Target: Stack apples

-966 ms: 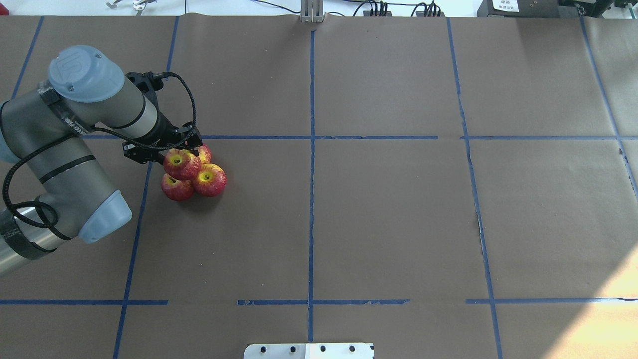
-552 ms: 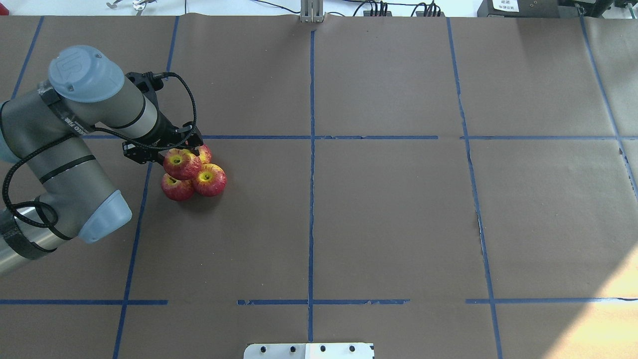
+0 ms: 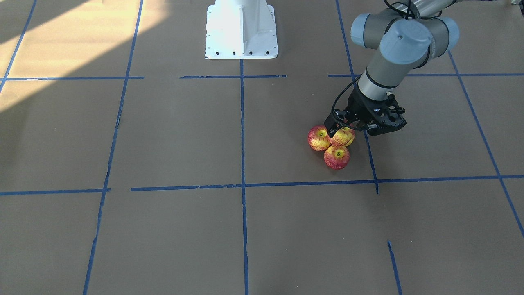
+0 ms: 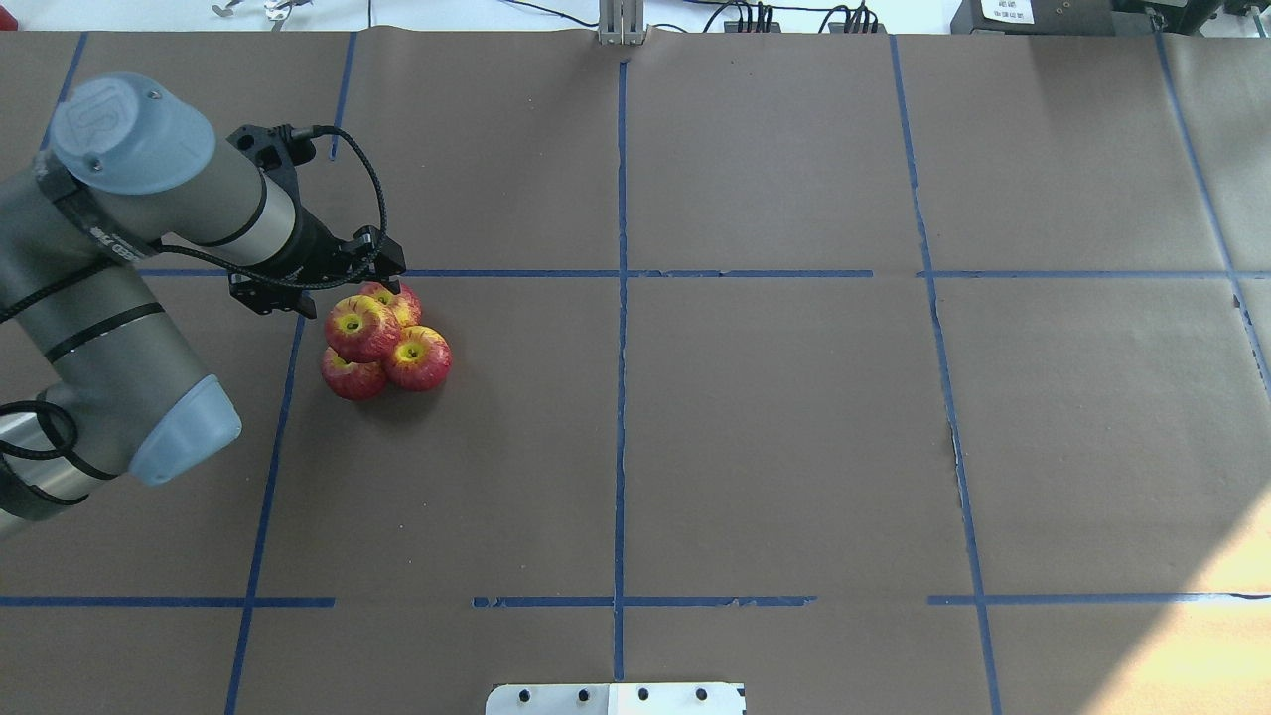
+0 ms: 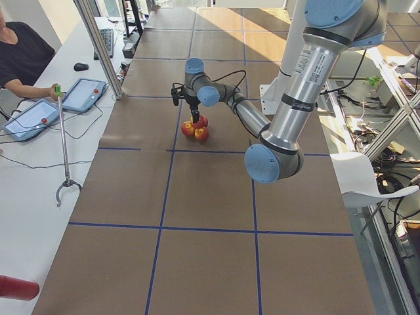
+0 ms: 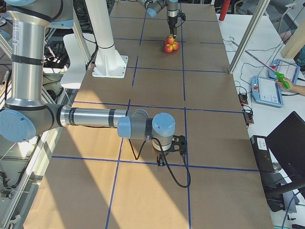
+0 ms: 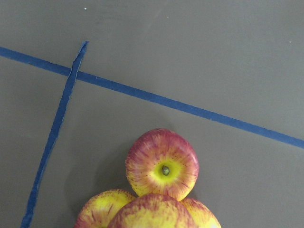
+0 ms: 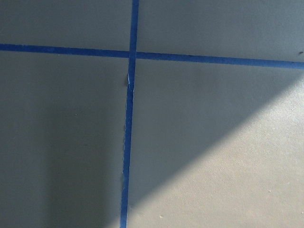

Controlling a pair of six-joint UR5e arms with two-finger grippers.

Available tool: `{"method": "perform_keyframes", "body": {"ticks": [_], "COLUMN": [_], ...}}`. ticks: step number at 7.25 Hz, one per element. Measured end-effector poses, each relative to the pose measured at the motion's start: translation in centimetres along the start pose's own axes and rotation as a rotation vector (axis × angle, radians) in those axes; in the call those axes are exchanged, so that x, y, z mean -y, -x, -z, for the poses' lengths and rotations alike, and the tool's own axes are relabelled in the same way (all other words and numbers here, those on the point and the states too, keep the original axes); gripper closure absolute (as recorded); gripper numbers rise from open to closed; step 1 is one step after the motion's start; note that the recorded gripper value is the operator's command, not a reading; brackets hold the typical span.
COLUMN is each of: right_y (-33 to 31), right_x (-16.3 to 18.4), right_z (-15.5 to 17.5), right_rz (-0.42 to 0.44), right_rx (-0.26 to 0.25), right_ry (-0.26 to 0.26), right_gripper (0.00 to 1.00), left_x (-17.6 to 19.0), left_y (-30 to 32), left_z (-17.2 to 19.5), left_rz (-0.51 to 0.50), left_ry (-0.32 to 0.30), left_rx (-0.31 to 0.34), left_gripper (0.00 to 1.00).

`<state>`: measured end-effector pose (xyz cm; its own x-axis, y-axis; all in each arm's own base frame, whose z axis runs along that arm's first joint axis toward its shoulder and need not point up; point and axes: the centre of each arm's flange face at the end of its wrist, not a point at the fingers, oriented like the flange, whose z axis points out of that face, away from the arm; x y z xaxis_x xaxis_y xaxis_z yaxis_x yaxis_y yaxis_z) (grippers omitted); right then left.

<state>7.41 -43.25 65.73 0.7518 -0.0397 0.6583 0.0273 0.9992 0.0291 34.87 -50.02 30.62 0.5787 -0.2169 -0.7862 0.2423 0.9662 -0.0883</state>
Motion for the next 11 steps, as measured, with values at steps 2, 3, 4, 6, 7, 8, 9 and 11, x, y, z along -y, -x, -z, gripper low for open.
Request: {"method": "perform_keyframes", "body": {"ticks": [2,3,4,6,7,8,9,11], "right_y": [0.0,0.0,0.0,0.0,0.0,0.0,0.0,0.0], "right_x": [0.0,0.0,0.0,0.0,0.0,0.0,0.0,0.0], "right_z": [0.0,0.0,0.0,0.0,0.0,0.0,0.0,0.0], "right_rz": [-0.001,-0.001,-0.001,-0.001,0.0,0.0,0.0,0.0], "right_rx": [0.0,0.0,0.0,0.0,0.0,0.0,0.0,0.0], "right_ry": [0.0,0.0,0.0,0.001,0.0,0.0,0.0,0.0], "right_gripper": [0.0,0.0,0.0,0.0,0.0,0.0,0.0,0.0], "left_x": [4.2,5.5,6.3,8.0,9.3,10.0,10.1,9.6], "left_y": [8.2,14.5,20.7,33.9,41.0,47.1,51.2,53.4], "left_z": [6.3,8.7,10.4,13.4,14.7,15.3,15.2,14.7], "left_rz": [-0.132,-0.216,-0.303,-0.477,-0.52,-0.536,-0.526,-0.434], "left_ry": [-0.105,-0.131,-0.125,-0.087,-0.067,-0.039,-0.009,0.079], "left_rx": [0.033,0.083,0.13,0.213,0.242,0.238,0.215,0.153], "left_gripper": [0.0,0.0,0.0,0.0,0.0,0.0,0.0,0.0]}}
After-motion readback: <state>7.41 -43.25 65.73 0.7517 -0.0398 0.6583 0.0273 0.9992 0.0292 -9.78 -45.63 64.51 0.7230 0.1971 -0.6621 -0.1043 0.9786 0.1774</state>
